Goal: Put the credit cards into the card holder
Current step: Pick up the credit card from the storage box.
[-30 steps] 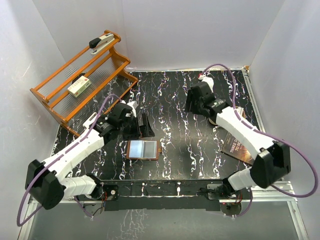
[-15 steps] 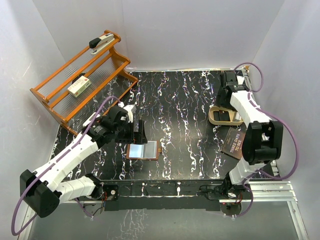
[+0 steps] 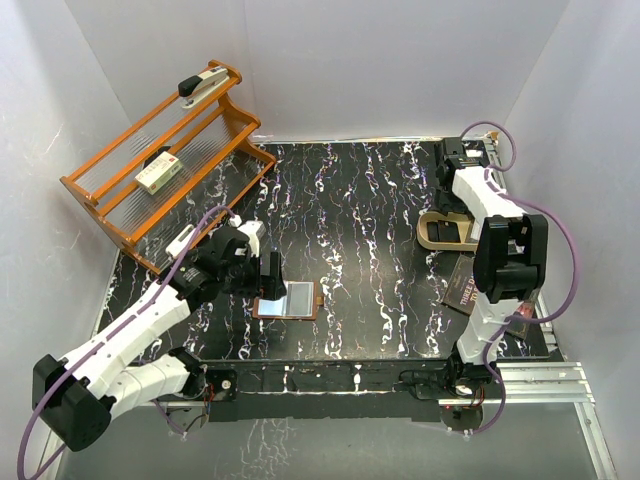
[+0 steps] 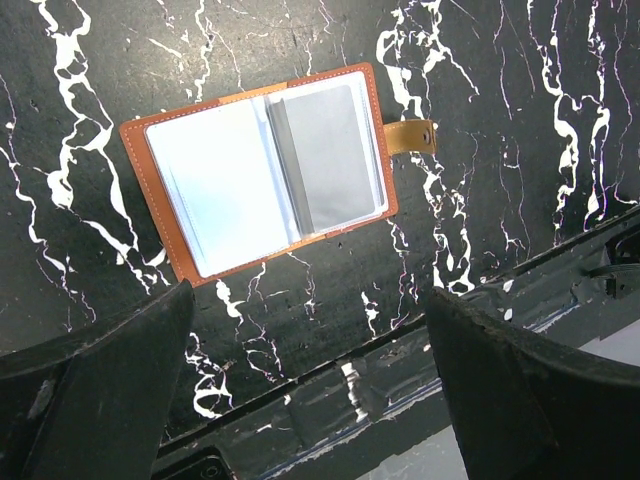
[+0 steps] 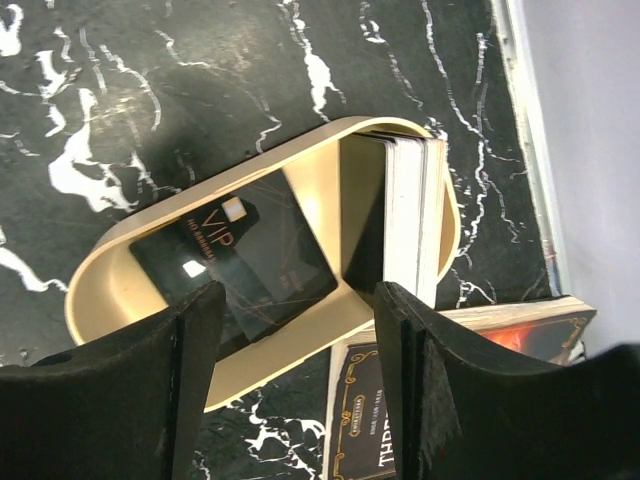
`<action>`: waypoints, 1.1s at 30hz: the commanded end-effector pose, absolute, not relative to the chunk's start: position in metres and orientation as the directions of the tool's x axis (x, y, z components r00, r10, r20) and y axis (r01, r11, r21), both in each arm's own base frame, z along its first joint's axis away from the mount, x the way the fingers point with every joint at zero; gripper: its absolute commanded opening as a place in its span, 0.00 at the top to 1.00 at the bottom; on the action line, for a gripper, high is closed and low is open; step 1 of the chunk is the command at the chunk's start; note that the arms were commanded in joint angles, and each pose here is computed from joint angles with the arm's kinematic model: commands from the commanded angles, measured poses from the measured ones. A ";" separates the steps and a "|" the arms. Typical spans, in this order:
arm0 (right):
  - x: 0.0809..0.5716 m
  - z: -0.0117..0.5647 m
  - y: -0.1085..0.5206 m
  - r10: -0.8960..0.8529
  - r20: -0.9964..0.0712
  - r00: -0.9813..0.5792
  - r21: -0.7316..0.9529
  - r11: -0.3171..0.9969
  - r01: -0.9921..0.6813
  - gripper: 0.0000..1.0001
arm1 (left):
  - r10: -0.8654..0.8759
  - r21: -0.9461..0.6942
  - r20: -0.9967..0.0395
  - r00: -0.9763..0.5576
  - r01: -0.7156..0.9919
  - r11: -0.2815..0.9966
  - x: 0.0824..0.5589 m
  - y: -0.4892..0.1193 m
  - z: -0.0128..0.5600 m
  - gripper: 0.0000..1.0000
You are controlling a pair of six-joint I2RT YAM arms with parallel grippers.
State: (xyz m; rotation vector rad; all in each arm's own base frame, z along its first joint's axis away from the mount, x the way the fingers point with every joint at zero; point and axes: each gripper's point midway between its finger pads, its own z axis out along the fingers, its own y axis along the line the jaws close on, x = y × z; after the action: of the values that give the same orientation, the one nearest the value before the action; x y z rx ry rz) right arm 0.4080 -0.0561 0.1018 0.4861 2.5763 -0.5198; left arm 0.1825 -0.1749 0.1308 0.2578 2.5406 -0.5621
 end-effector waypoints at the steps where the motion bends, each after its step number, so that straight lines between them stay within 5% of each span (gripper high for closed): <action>1: 0.415 0.119 -0.082 0.233 -0.551 -0.802 -0.358 0.801 0.479 0.40 | 0.083 -0.331 -0.545 -0.835 0.304 0.893 0.187 -0.176 0.133 0.02; 11: 0.408 0.100 -0.102 0.214 -0.500 -0.839 -0.488 0.731 0.477 0.38 | 0.071 -0.303 -0.559 -0.826 0.284 0.910 0.190 -0.169 0.134 0.01; 33: 0.401 0.100 -0.126 0.218 -0.491 -0.844 -0.541 0.683 0.491 0.64 | 0.059 -0.300 -0.577 -0.815 0.278 0.913 0.191 -0.167 0.139 0.01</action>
State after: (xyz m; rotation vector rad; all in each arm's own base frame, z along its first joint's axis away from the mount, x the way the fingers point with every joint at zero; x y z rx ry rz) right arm 0.3904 -0.1137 0.0784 0.5150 2.5855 -0.9426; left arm 0.1892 -0.1702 0.1316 0.2421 2.5171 -0.5164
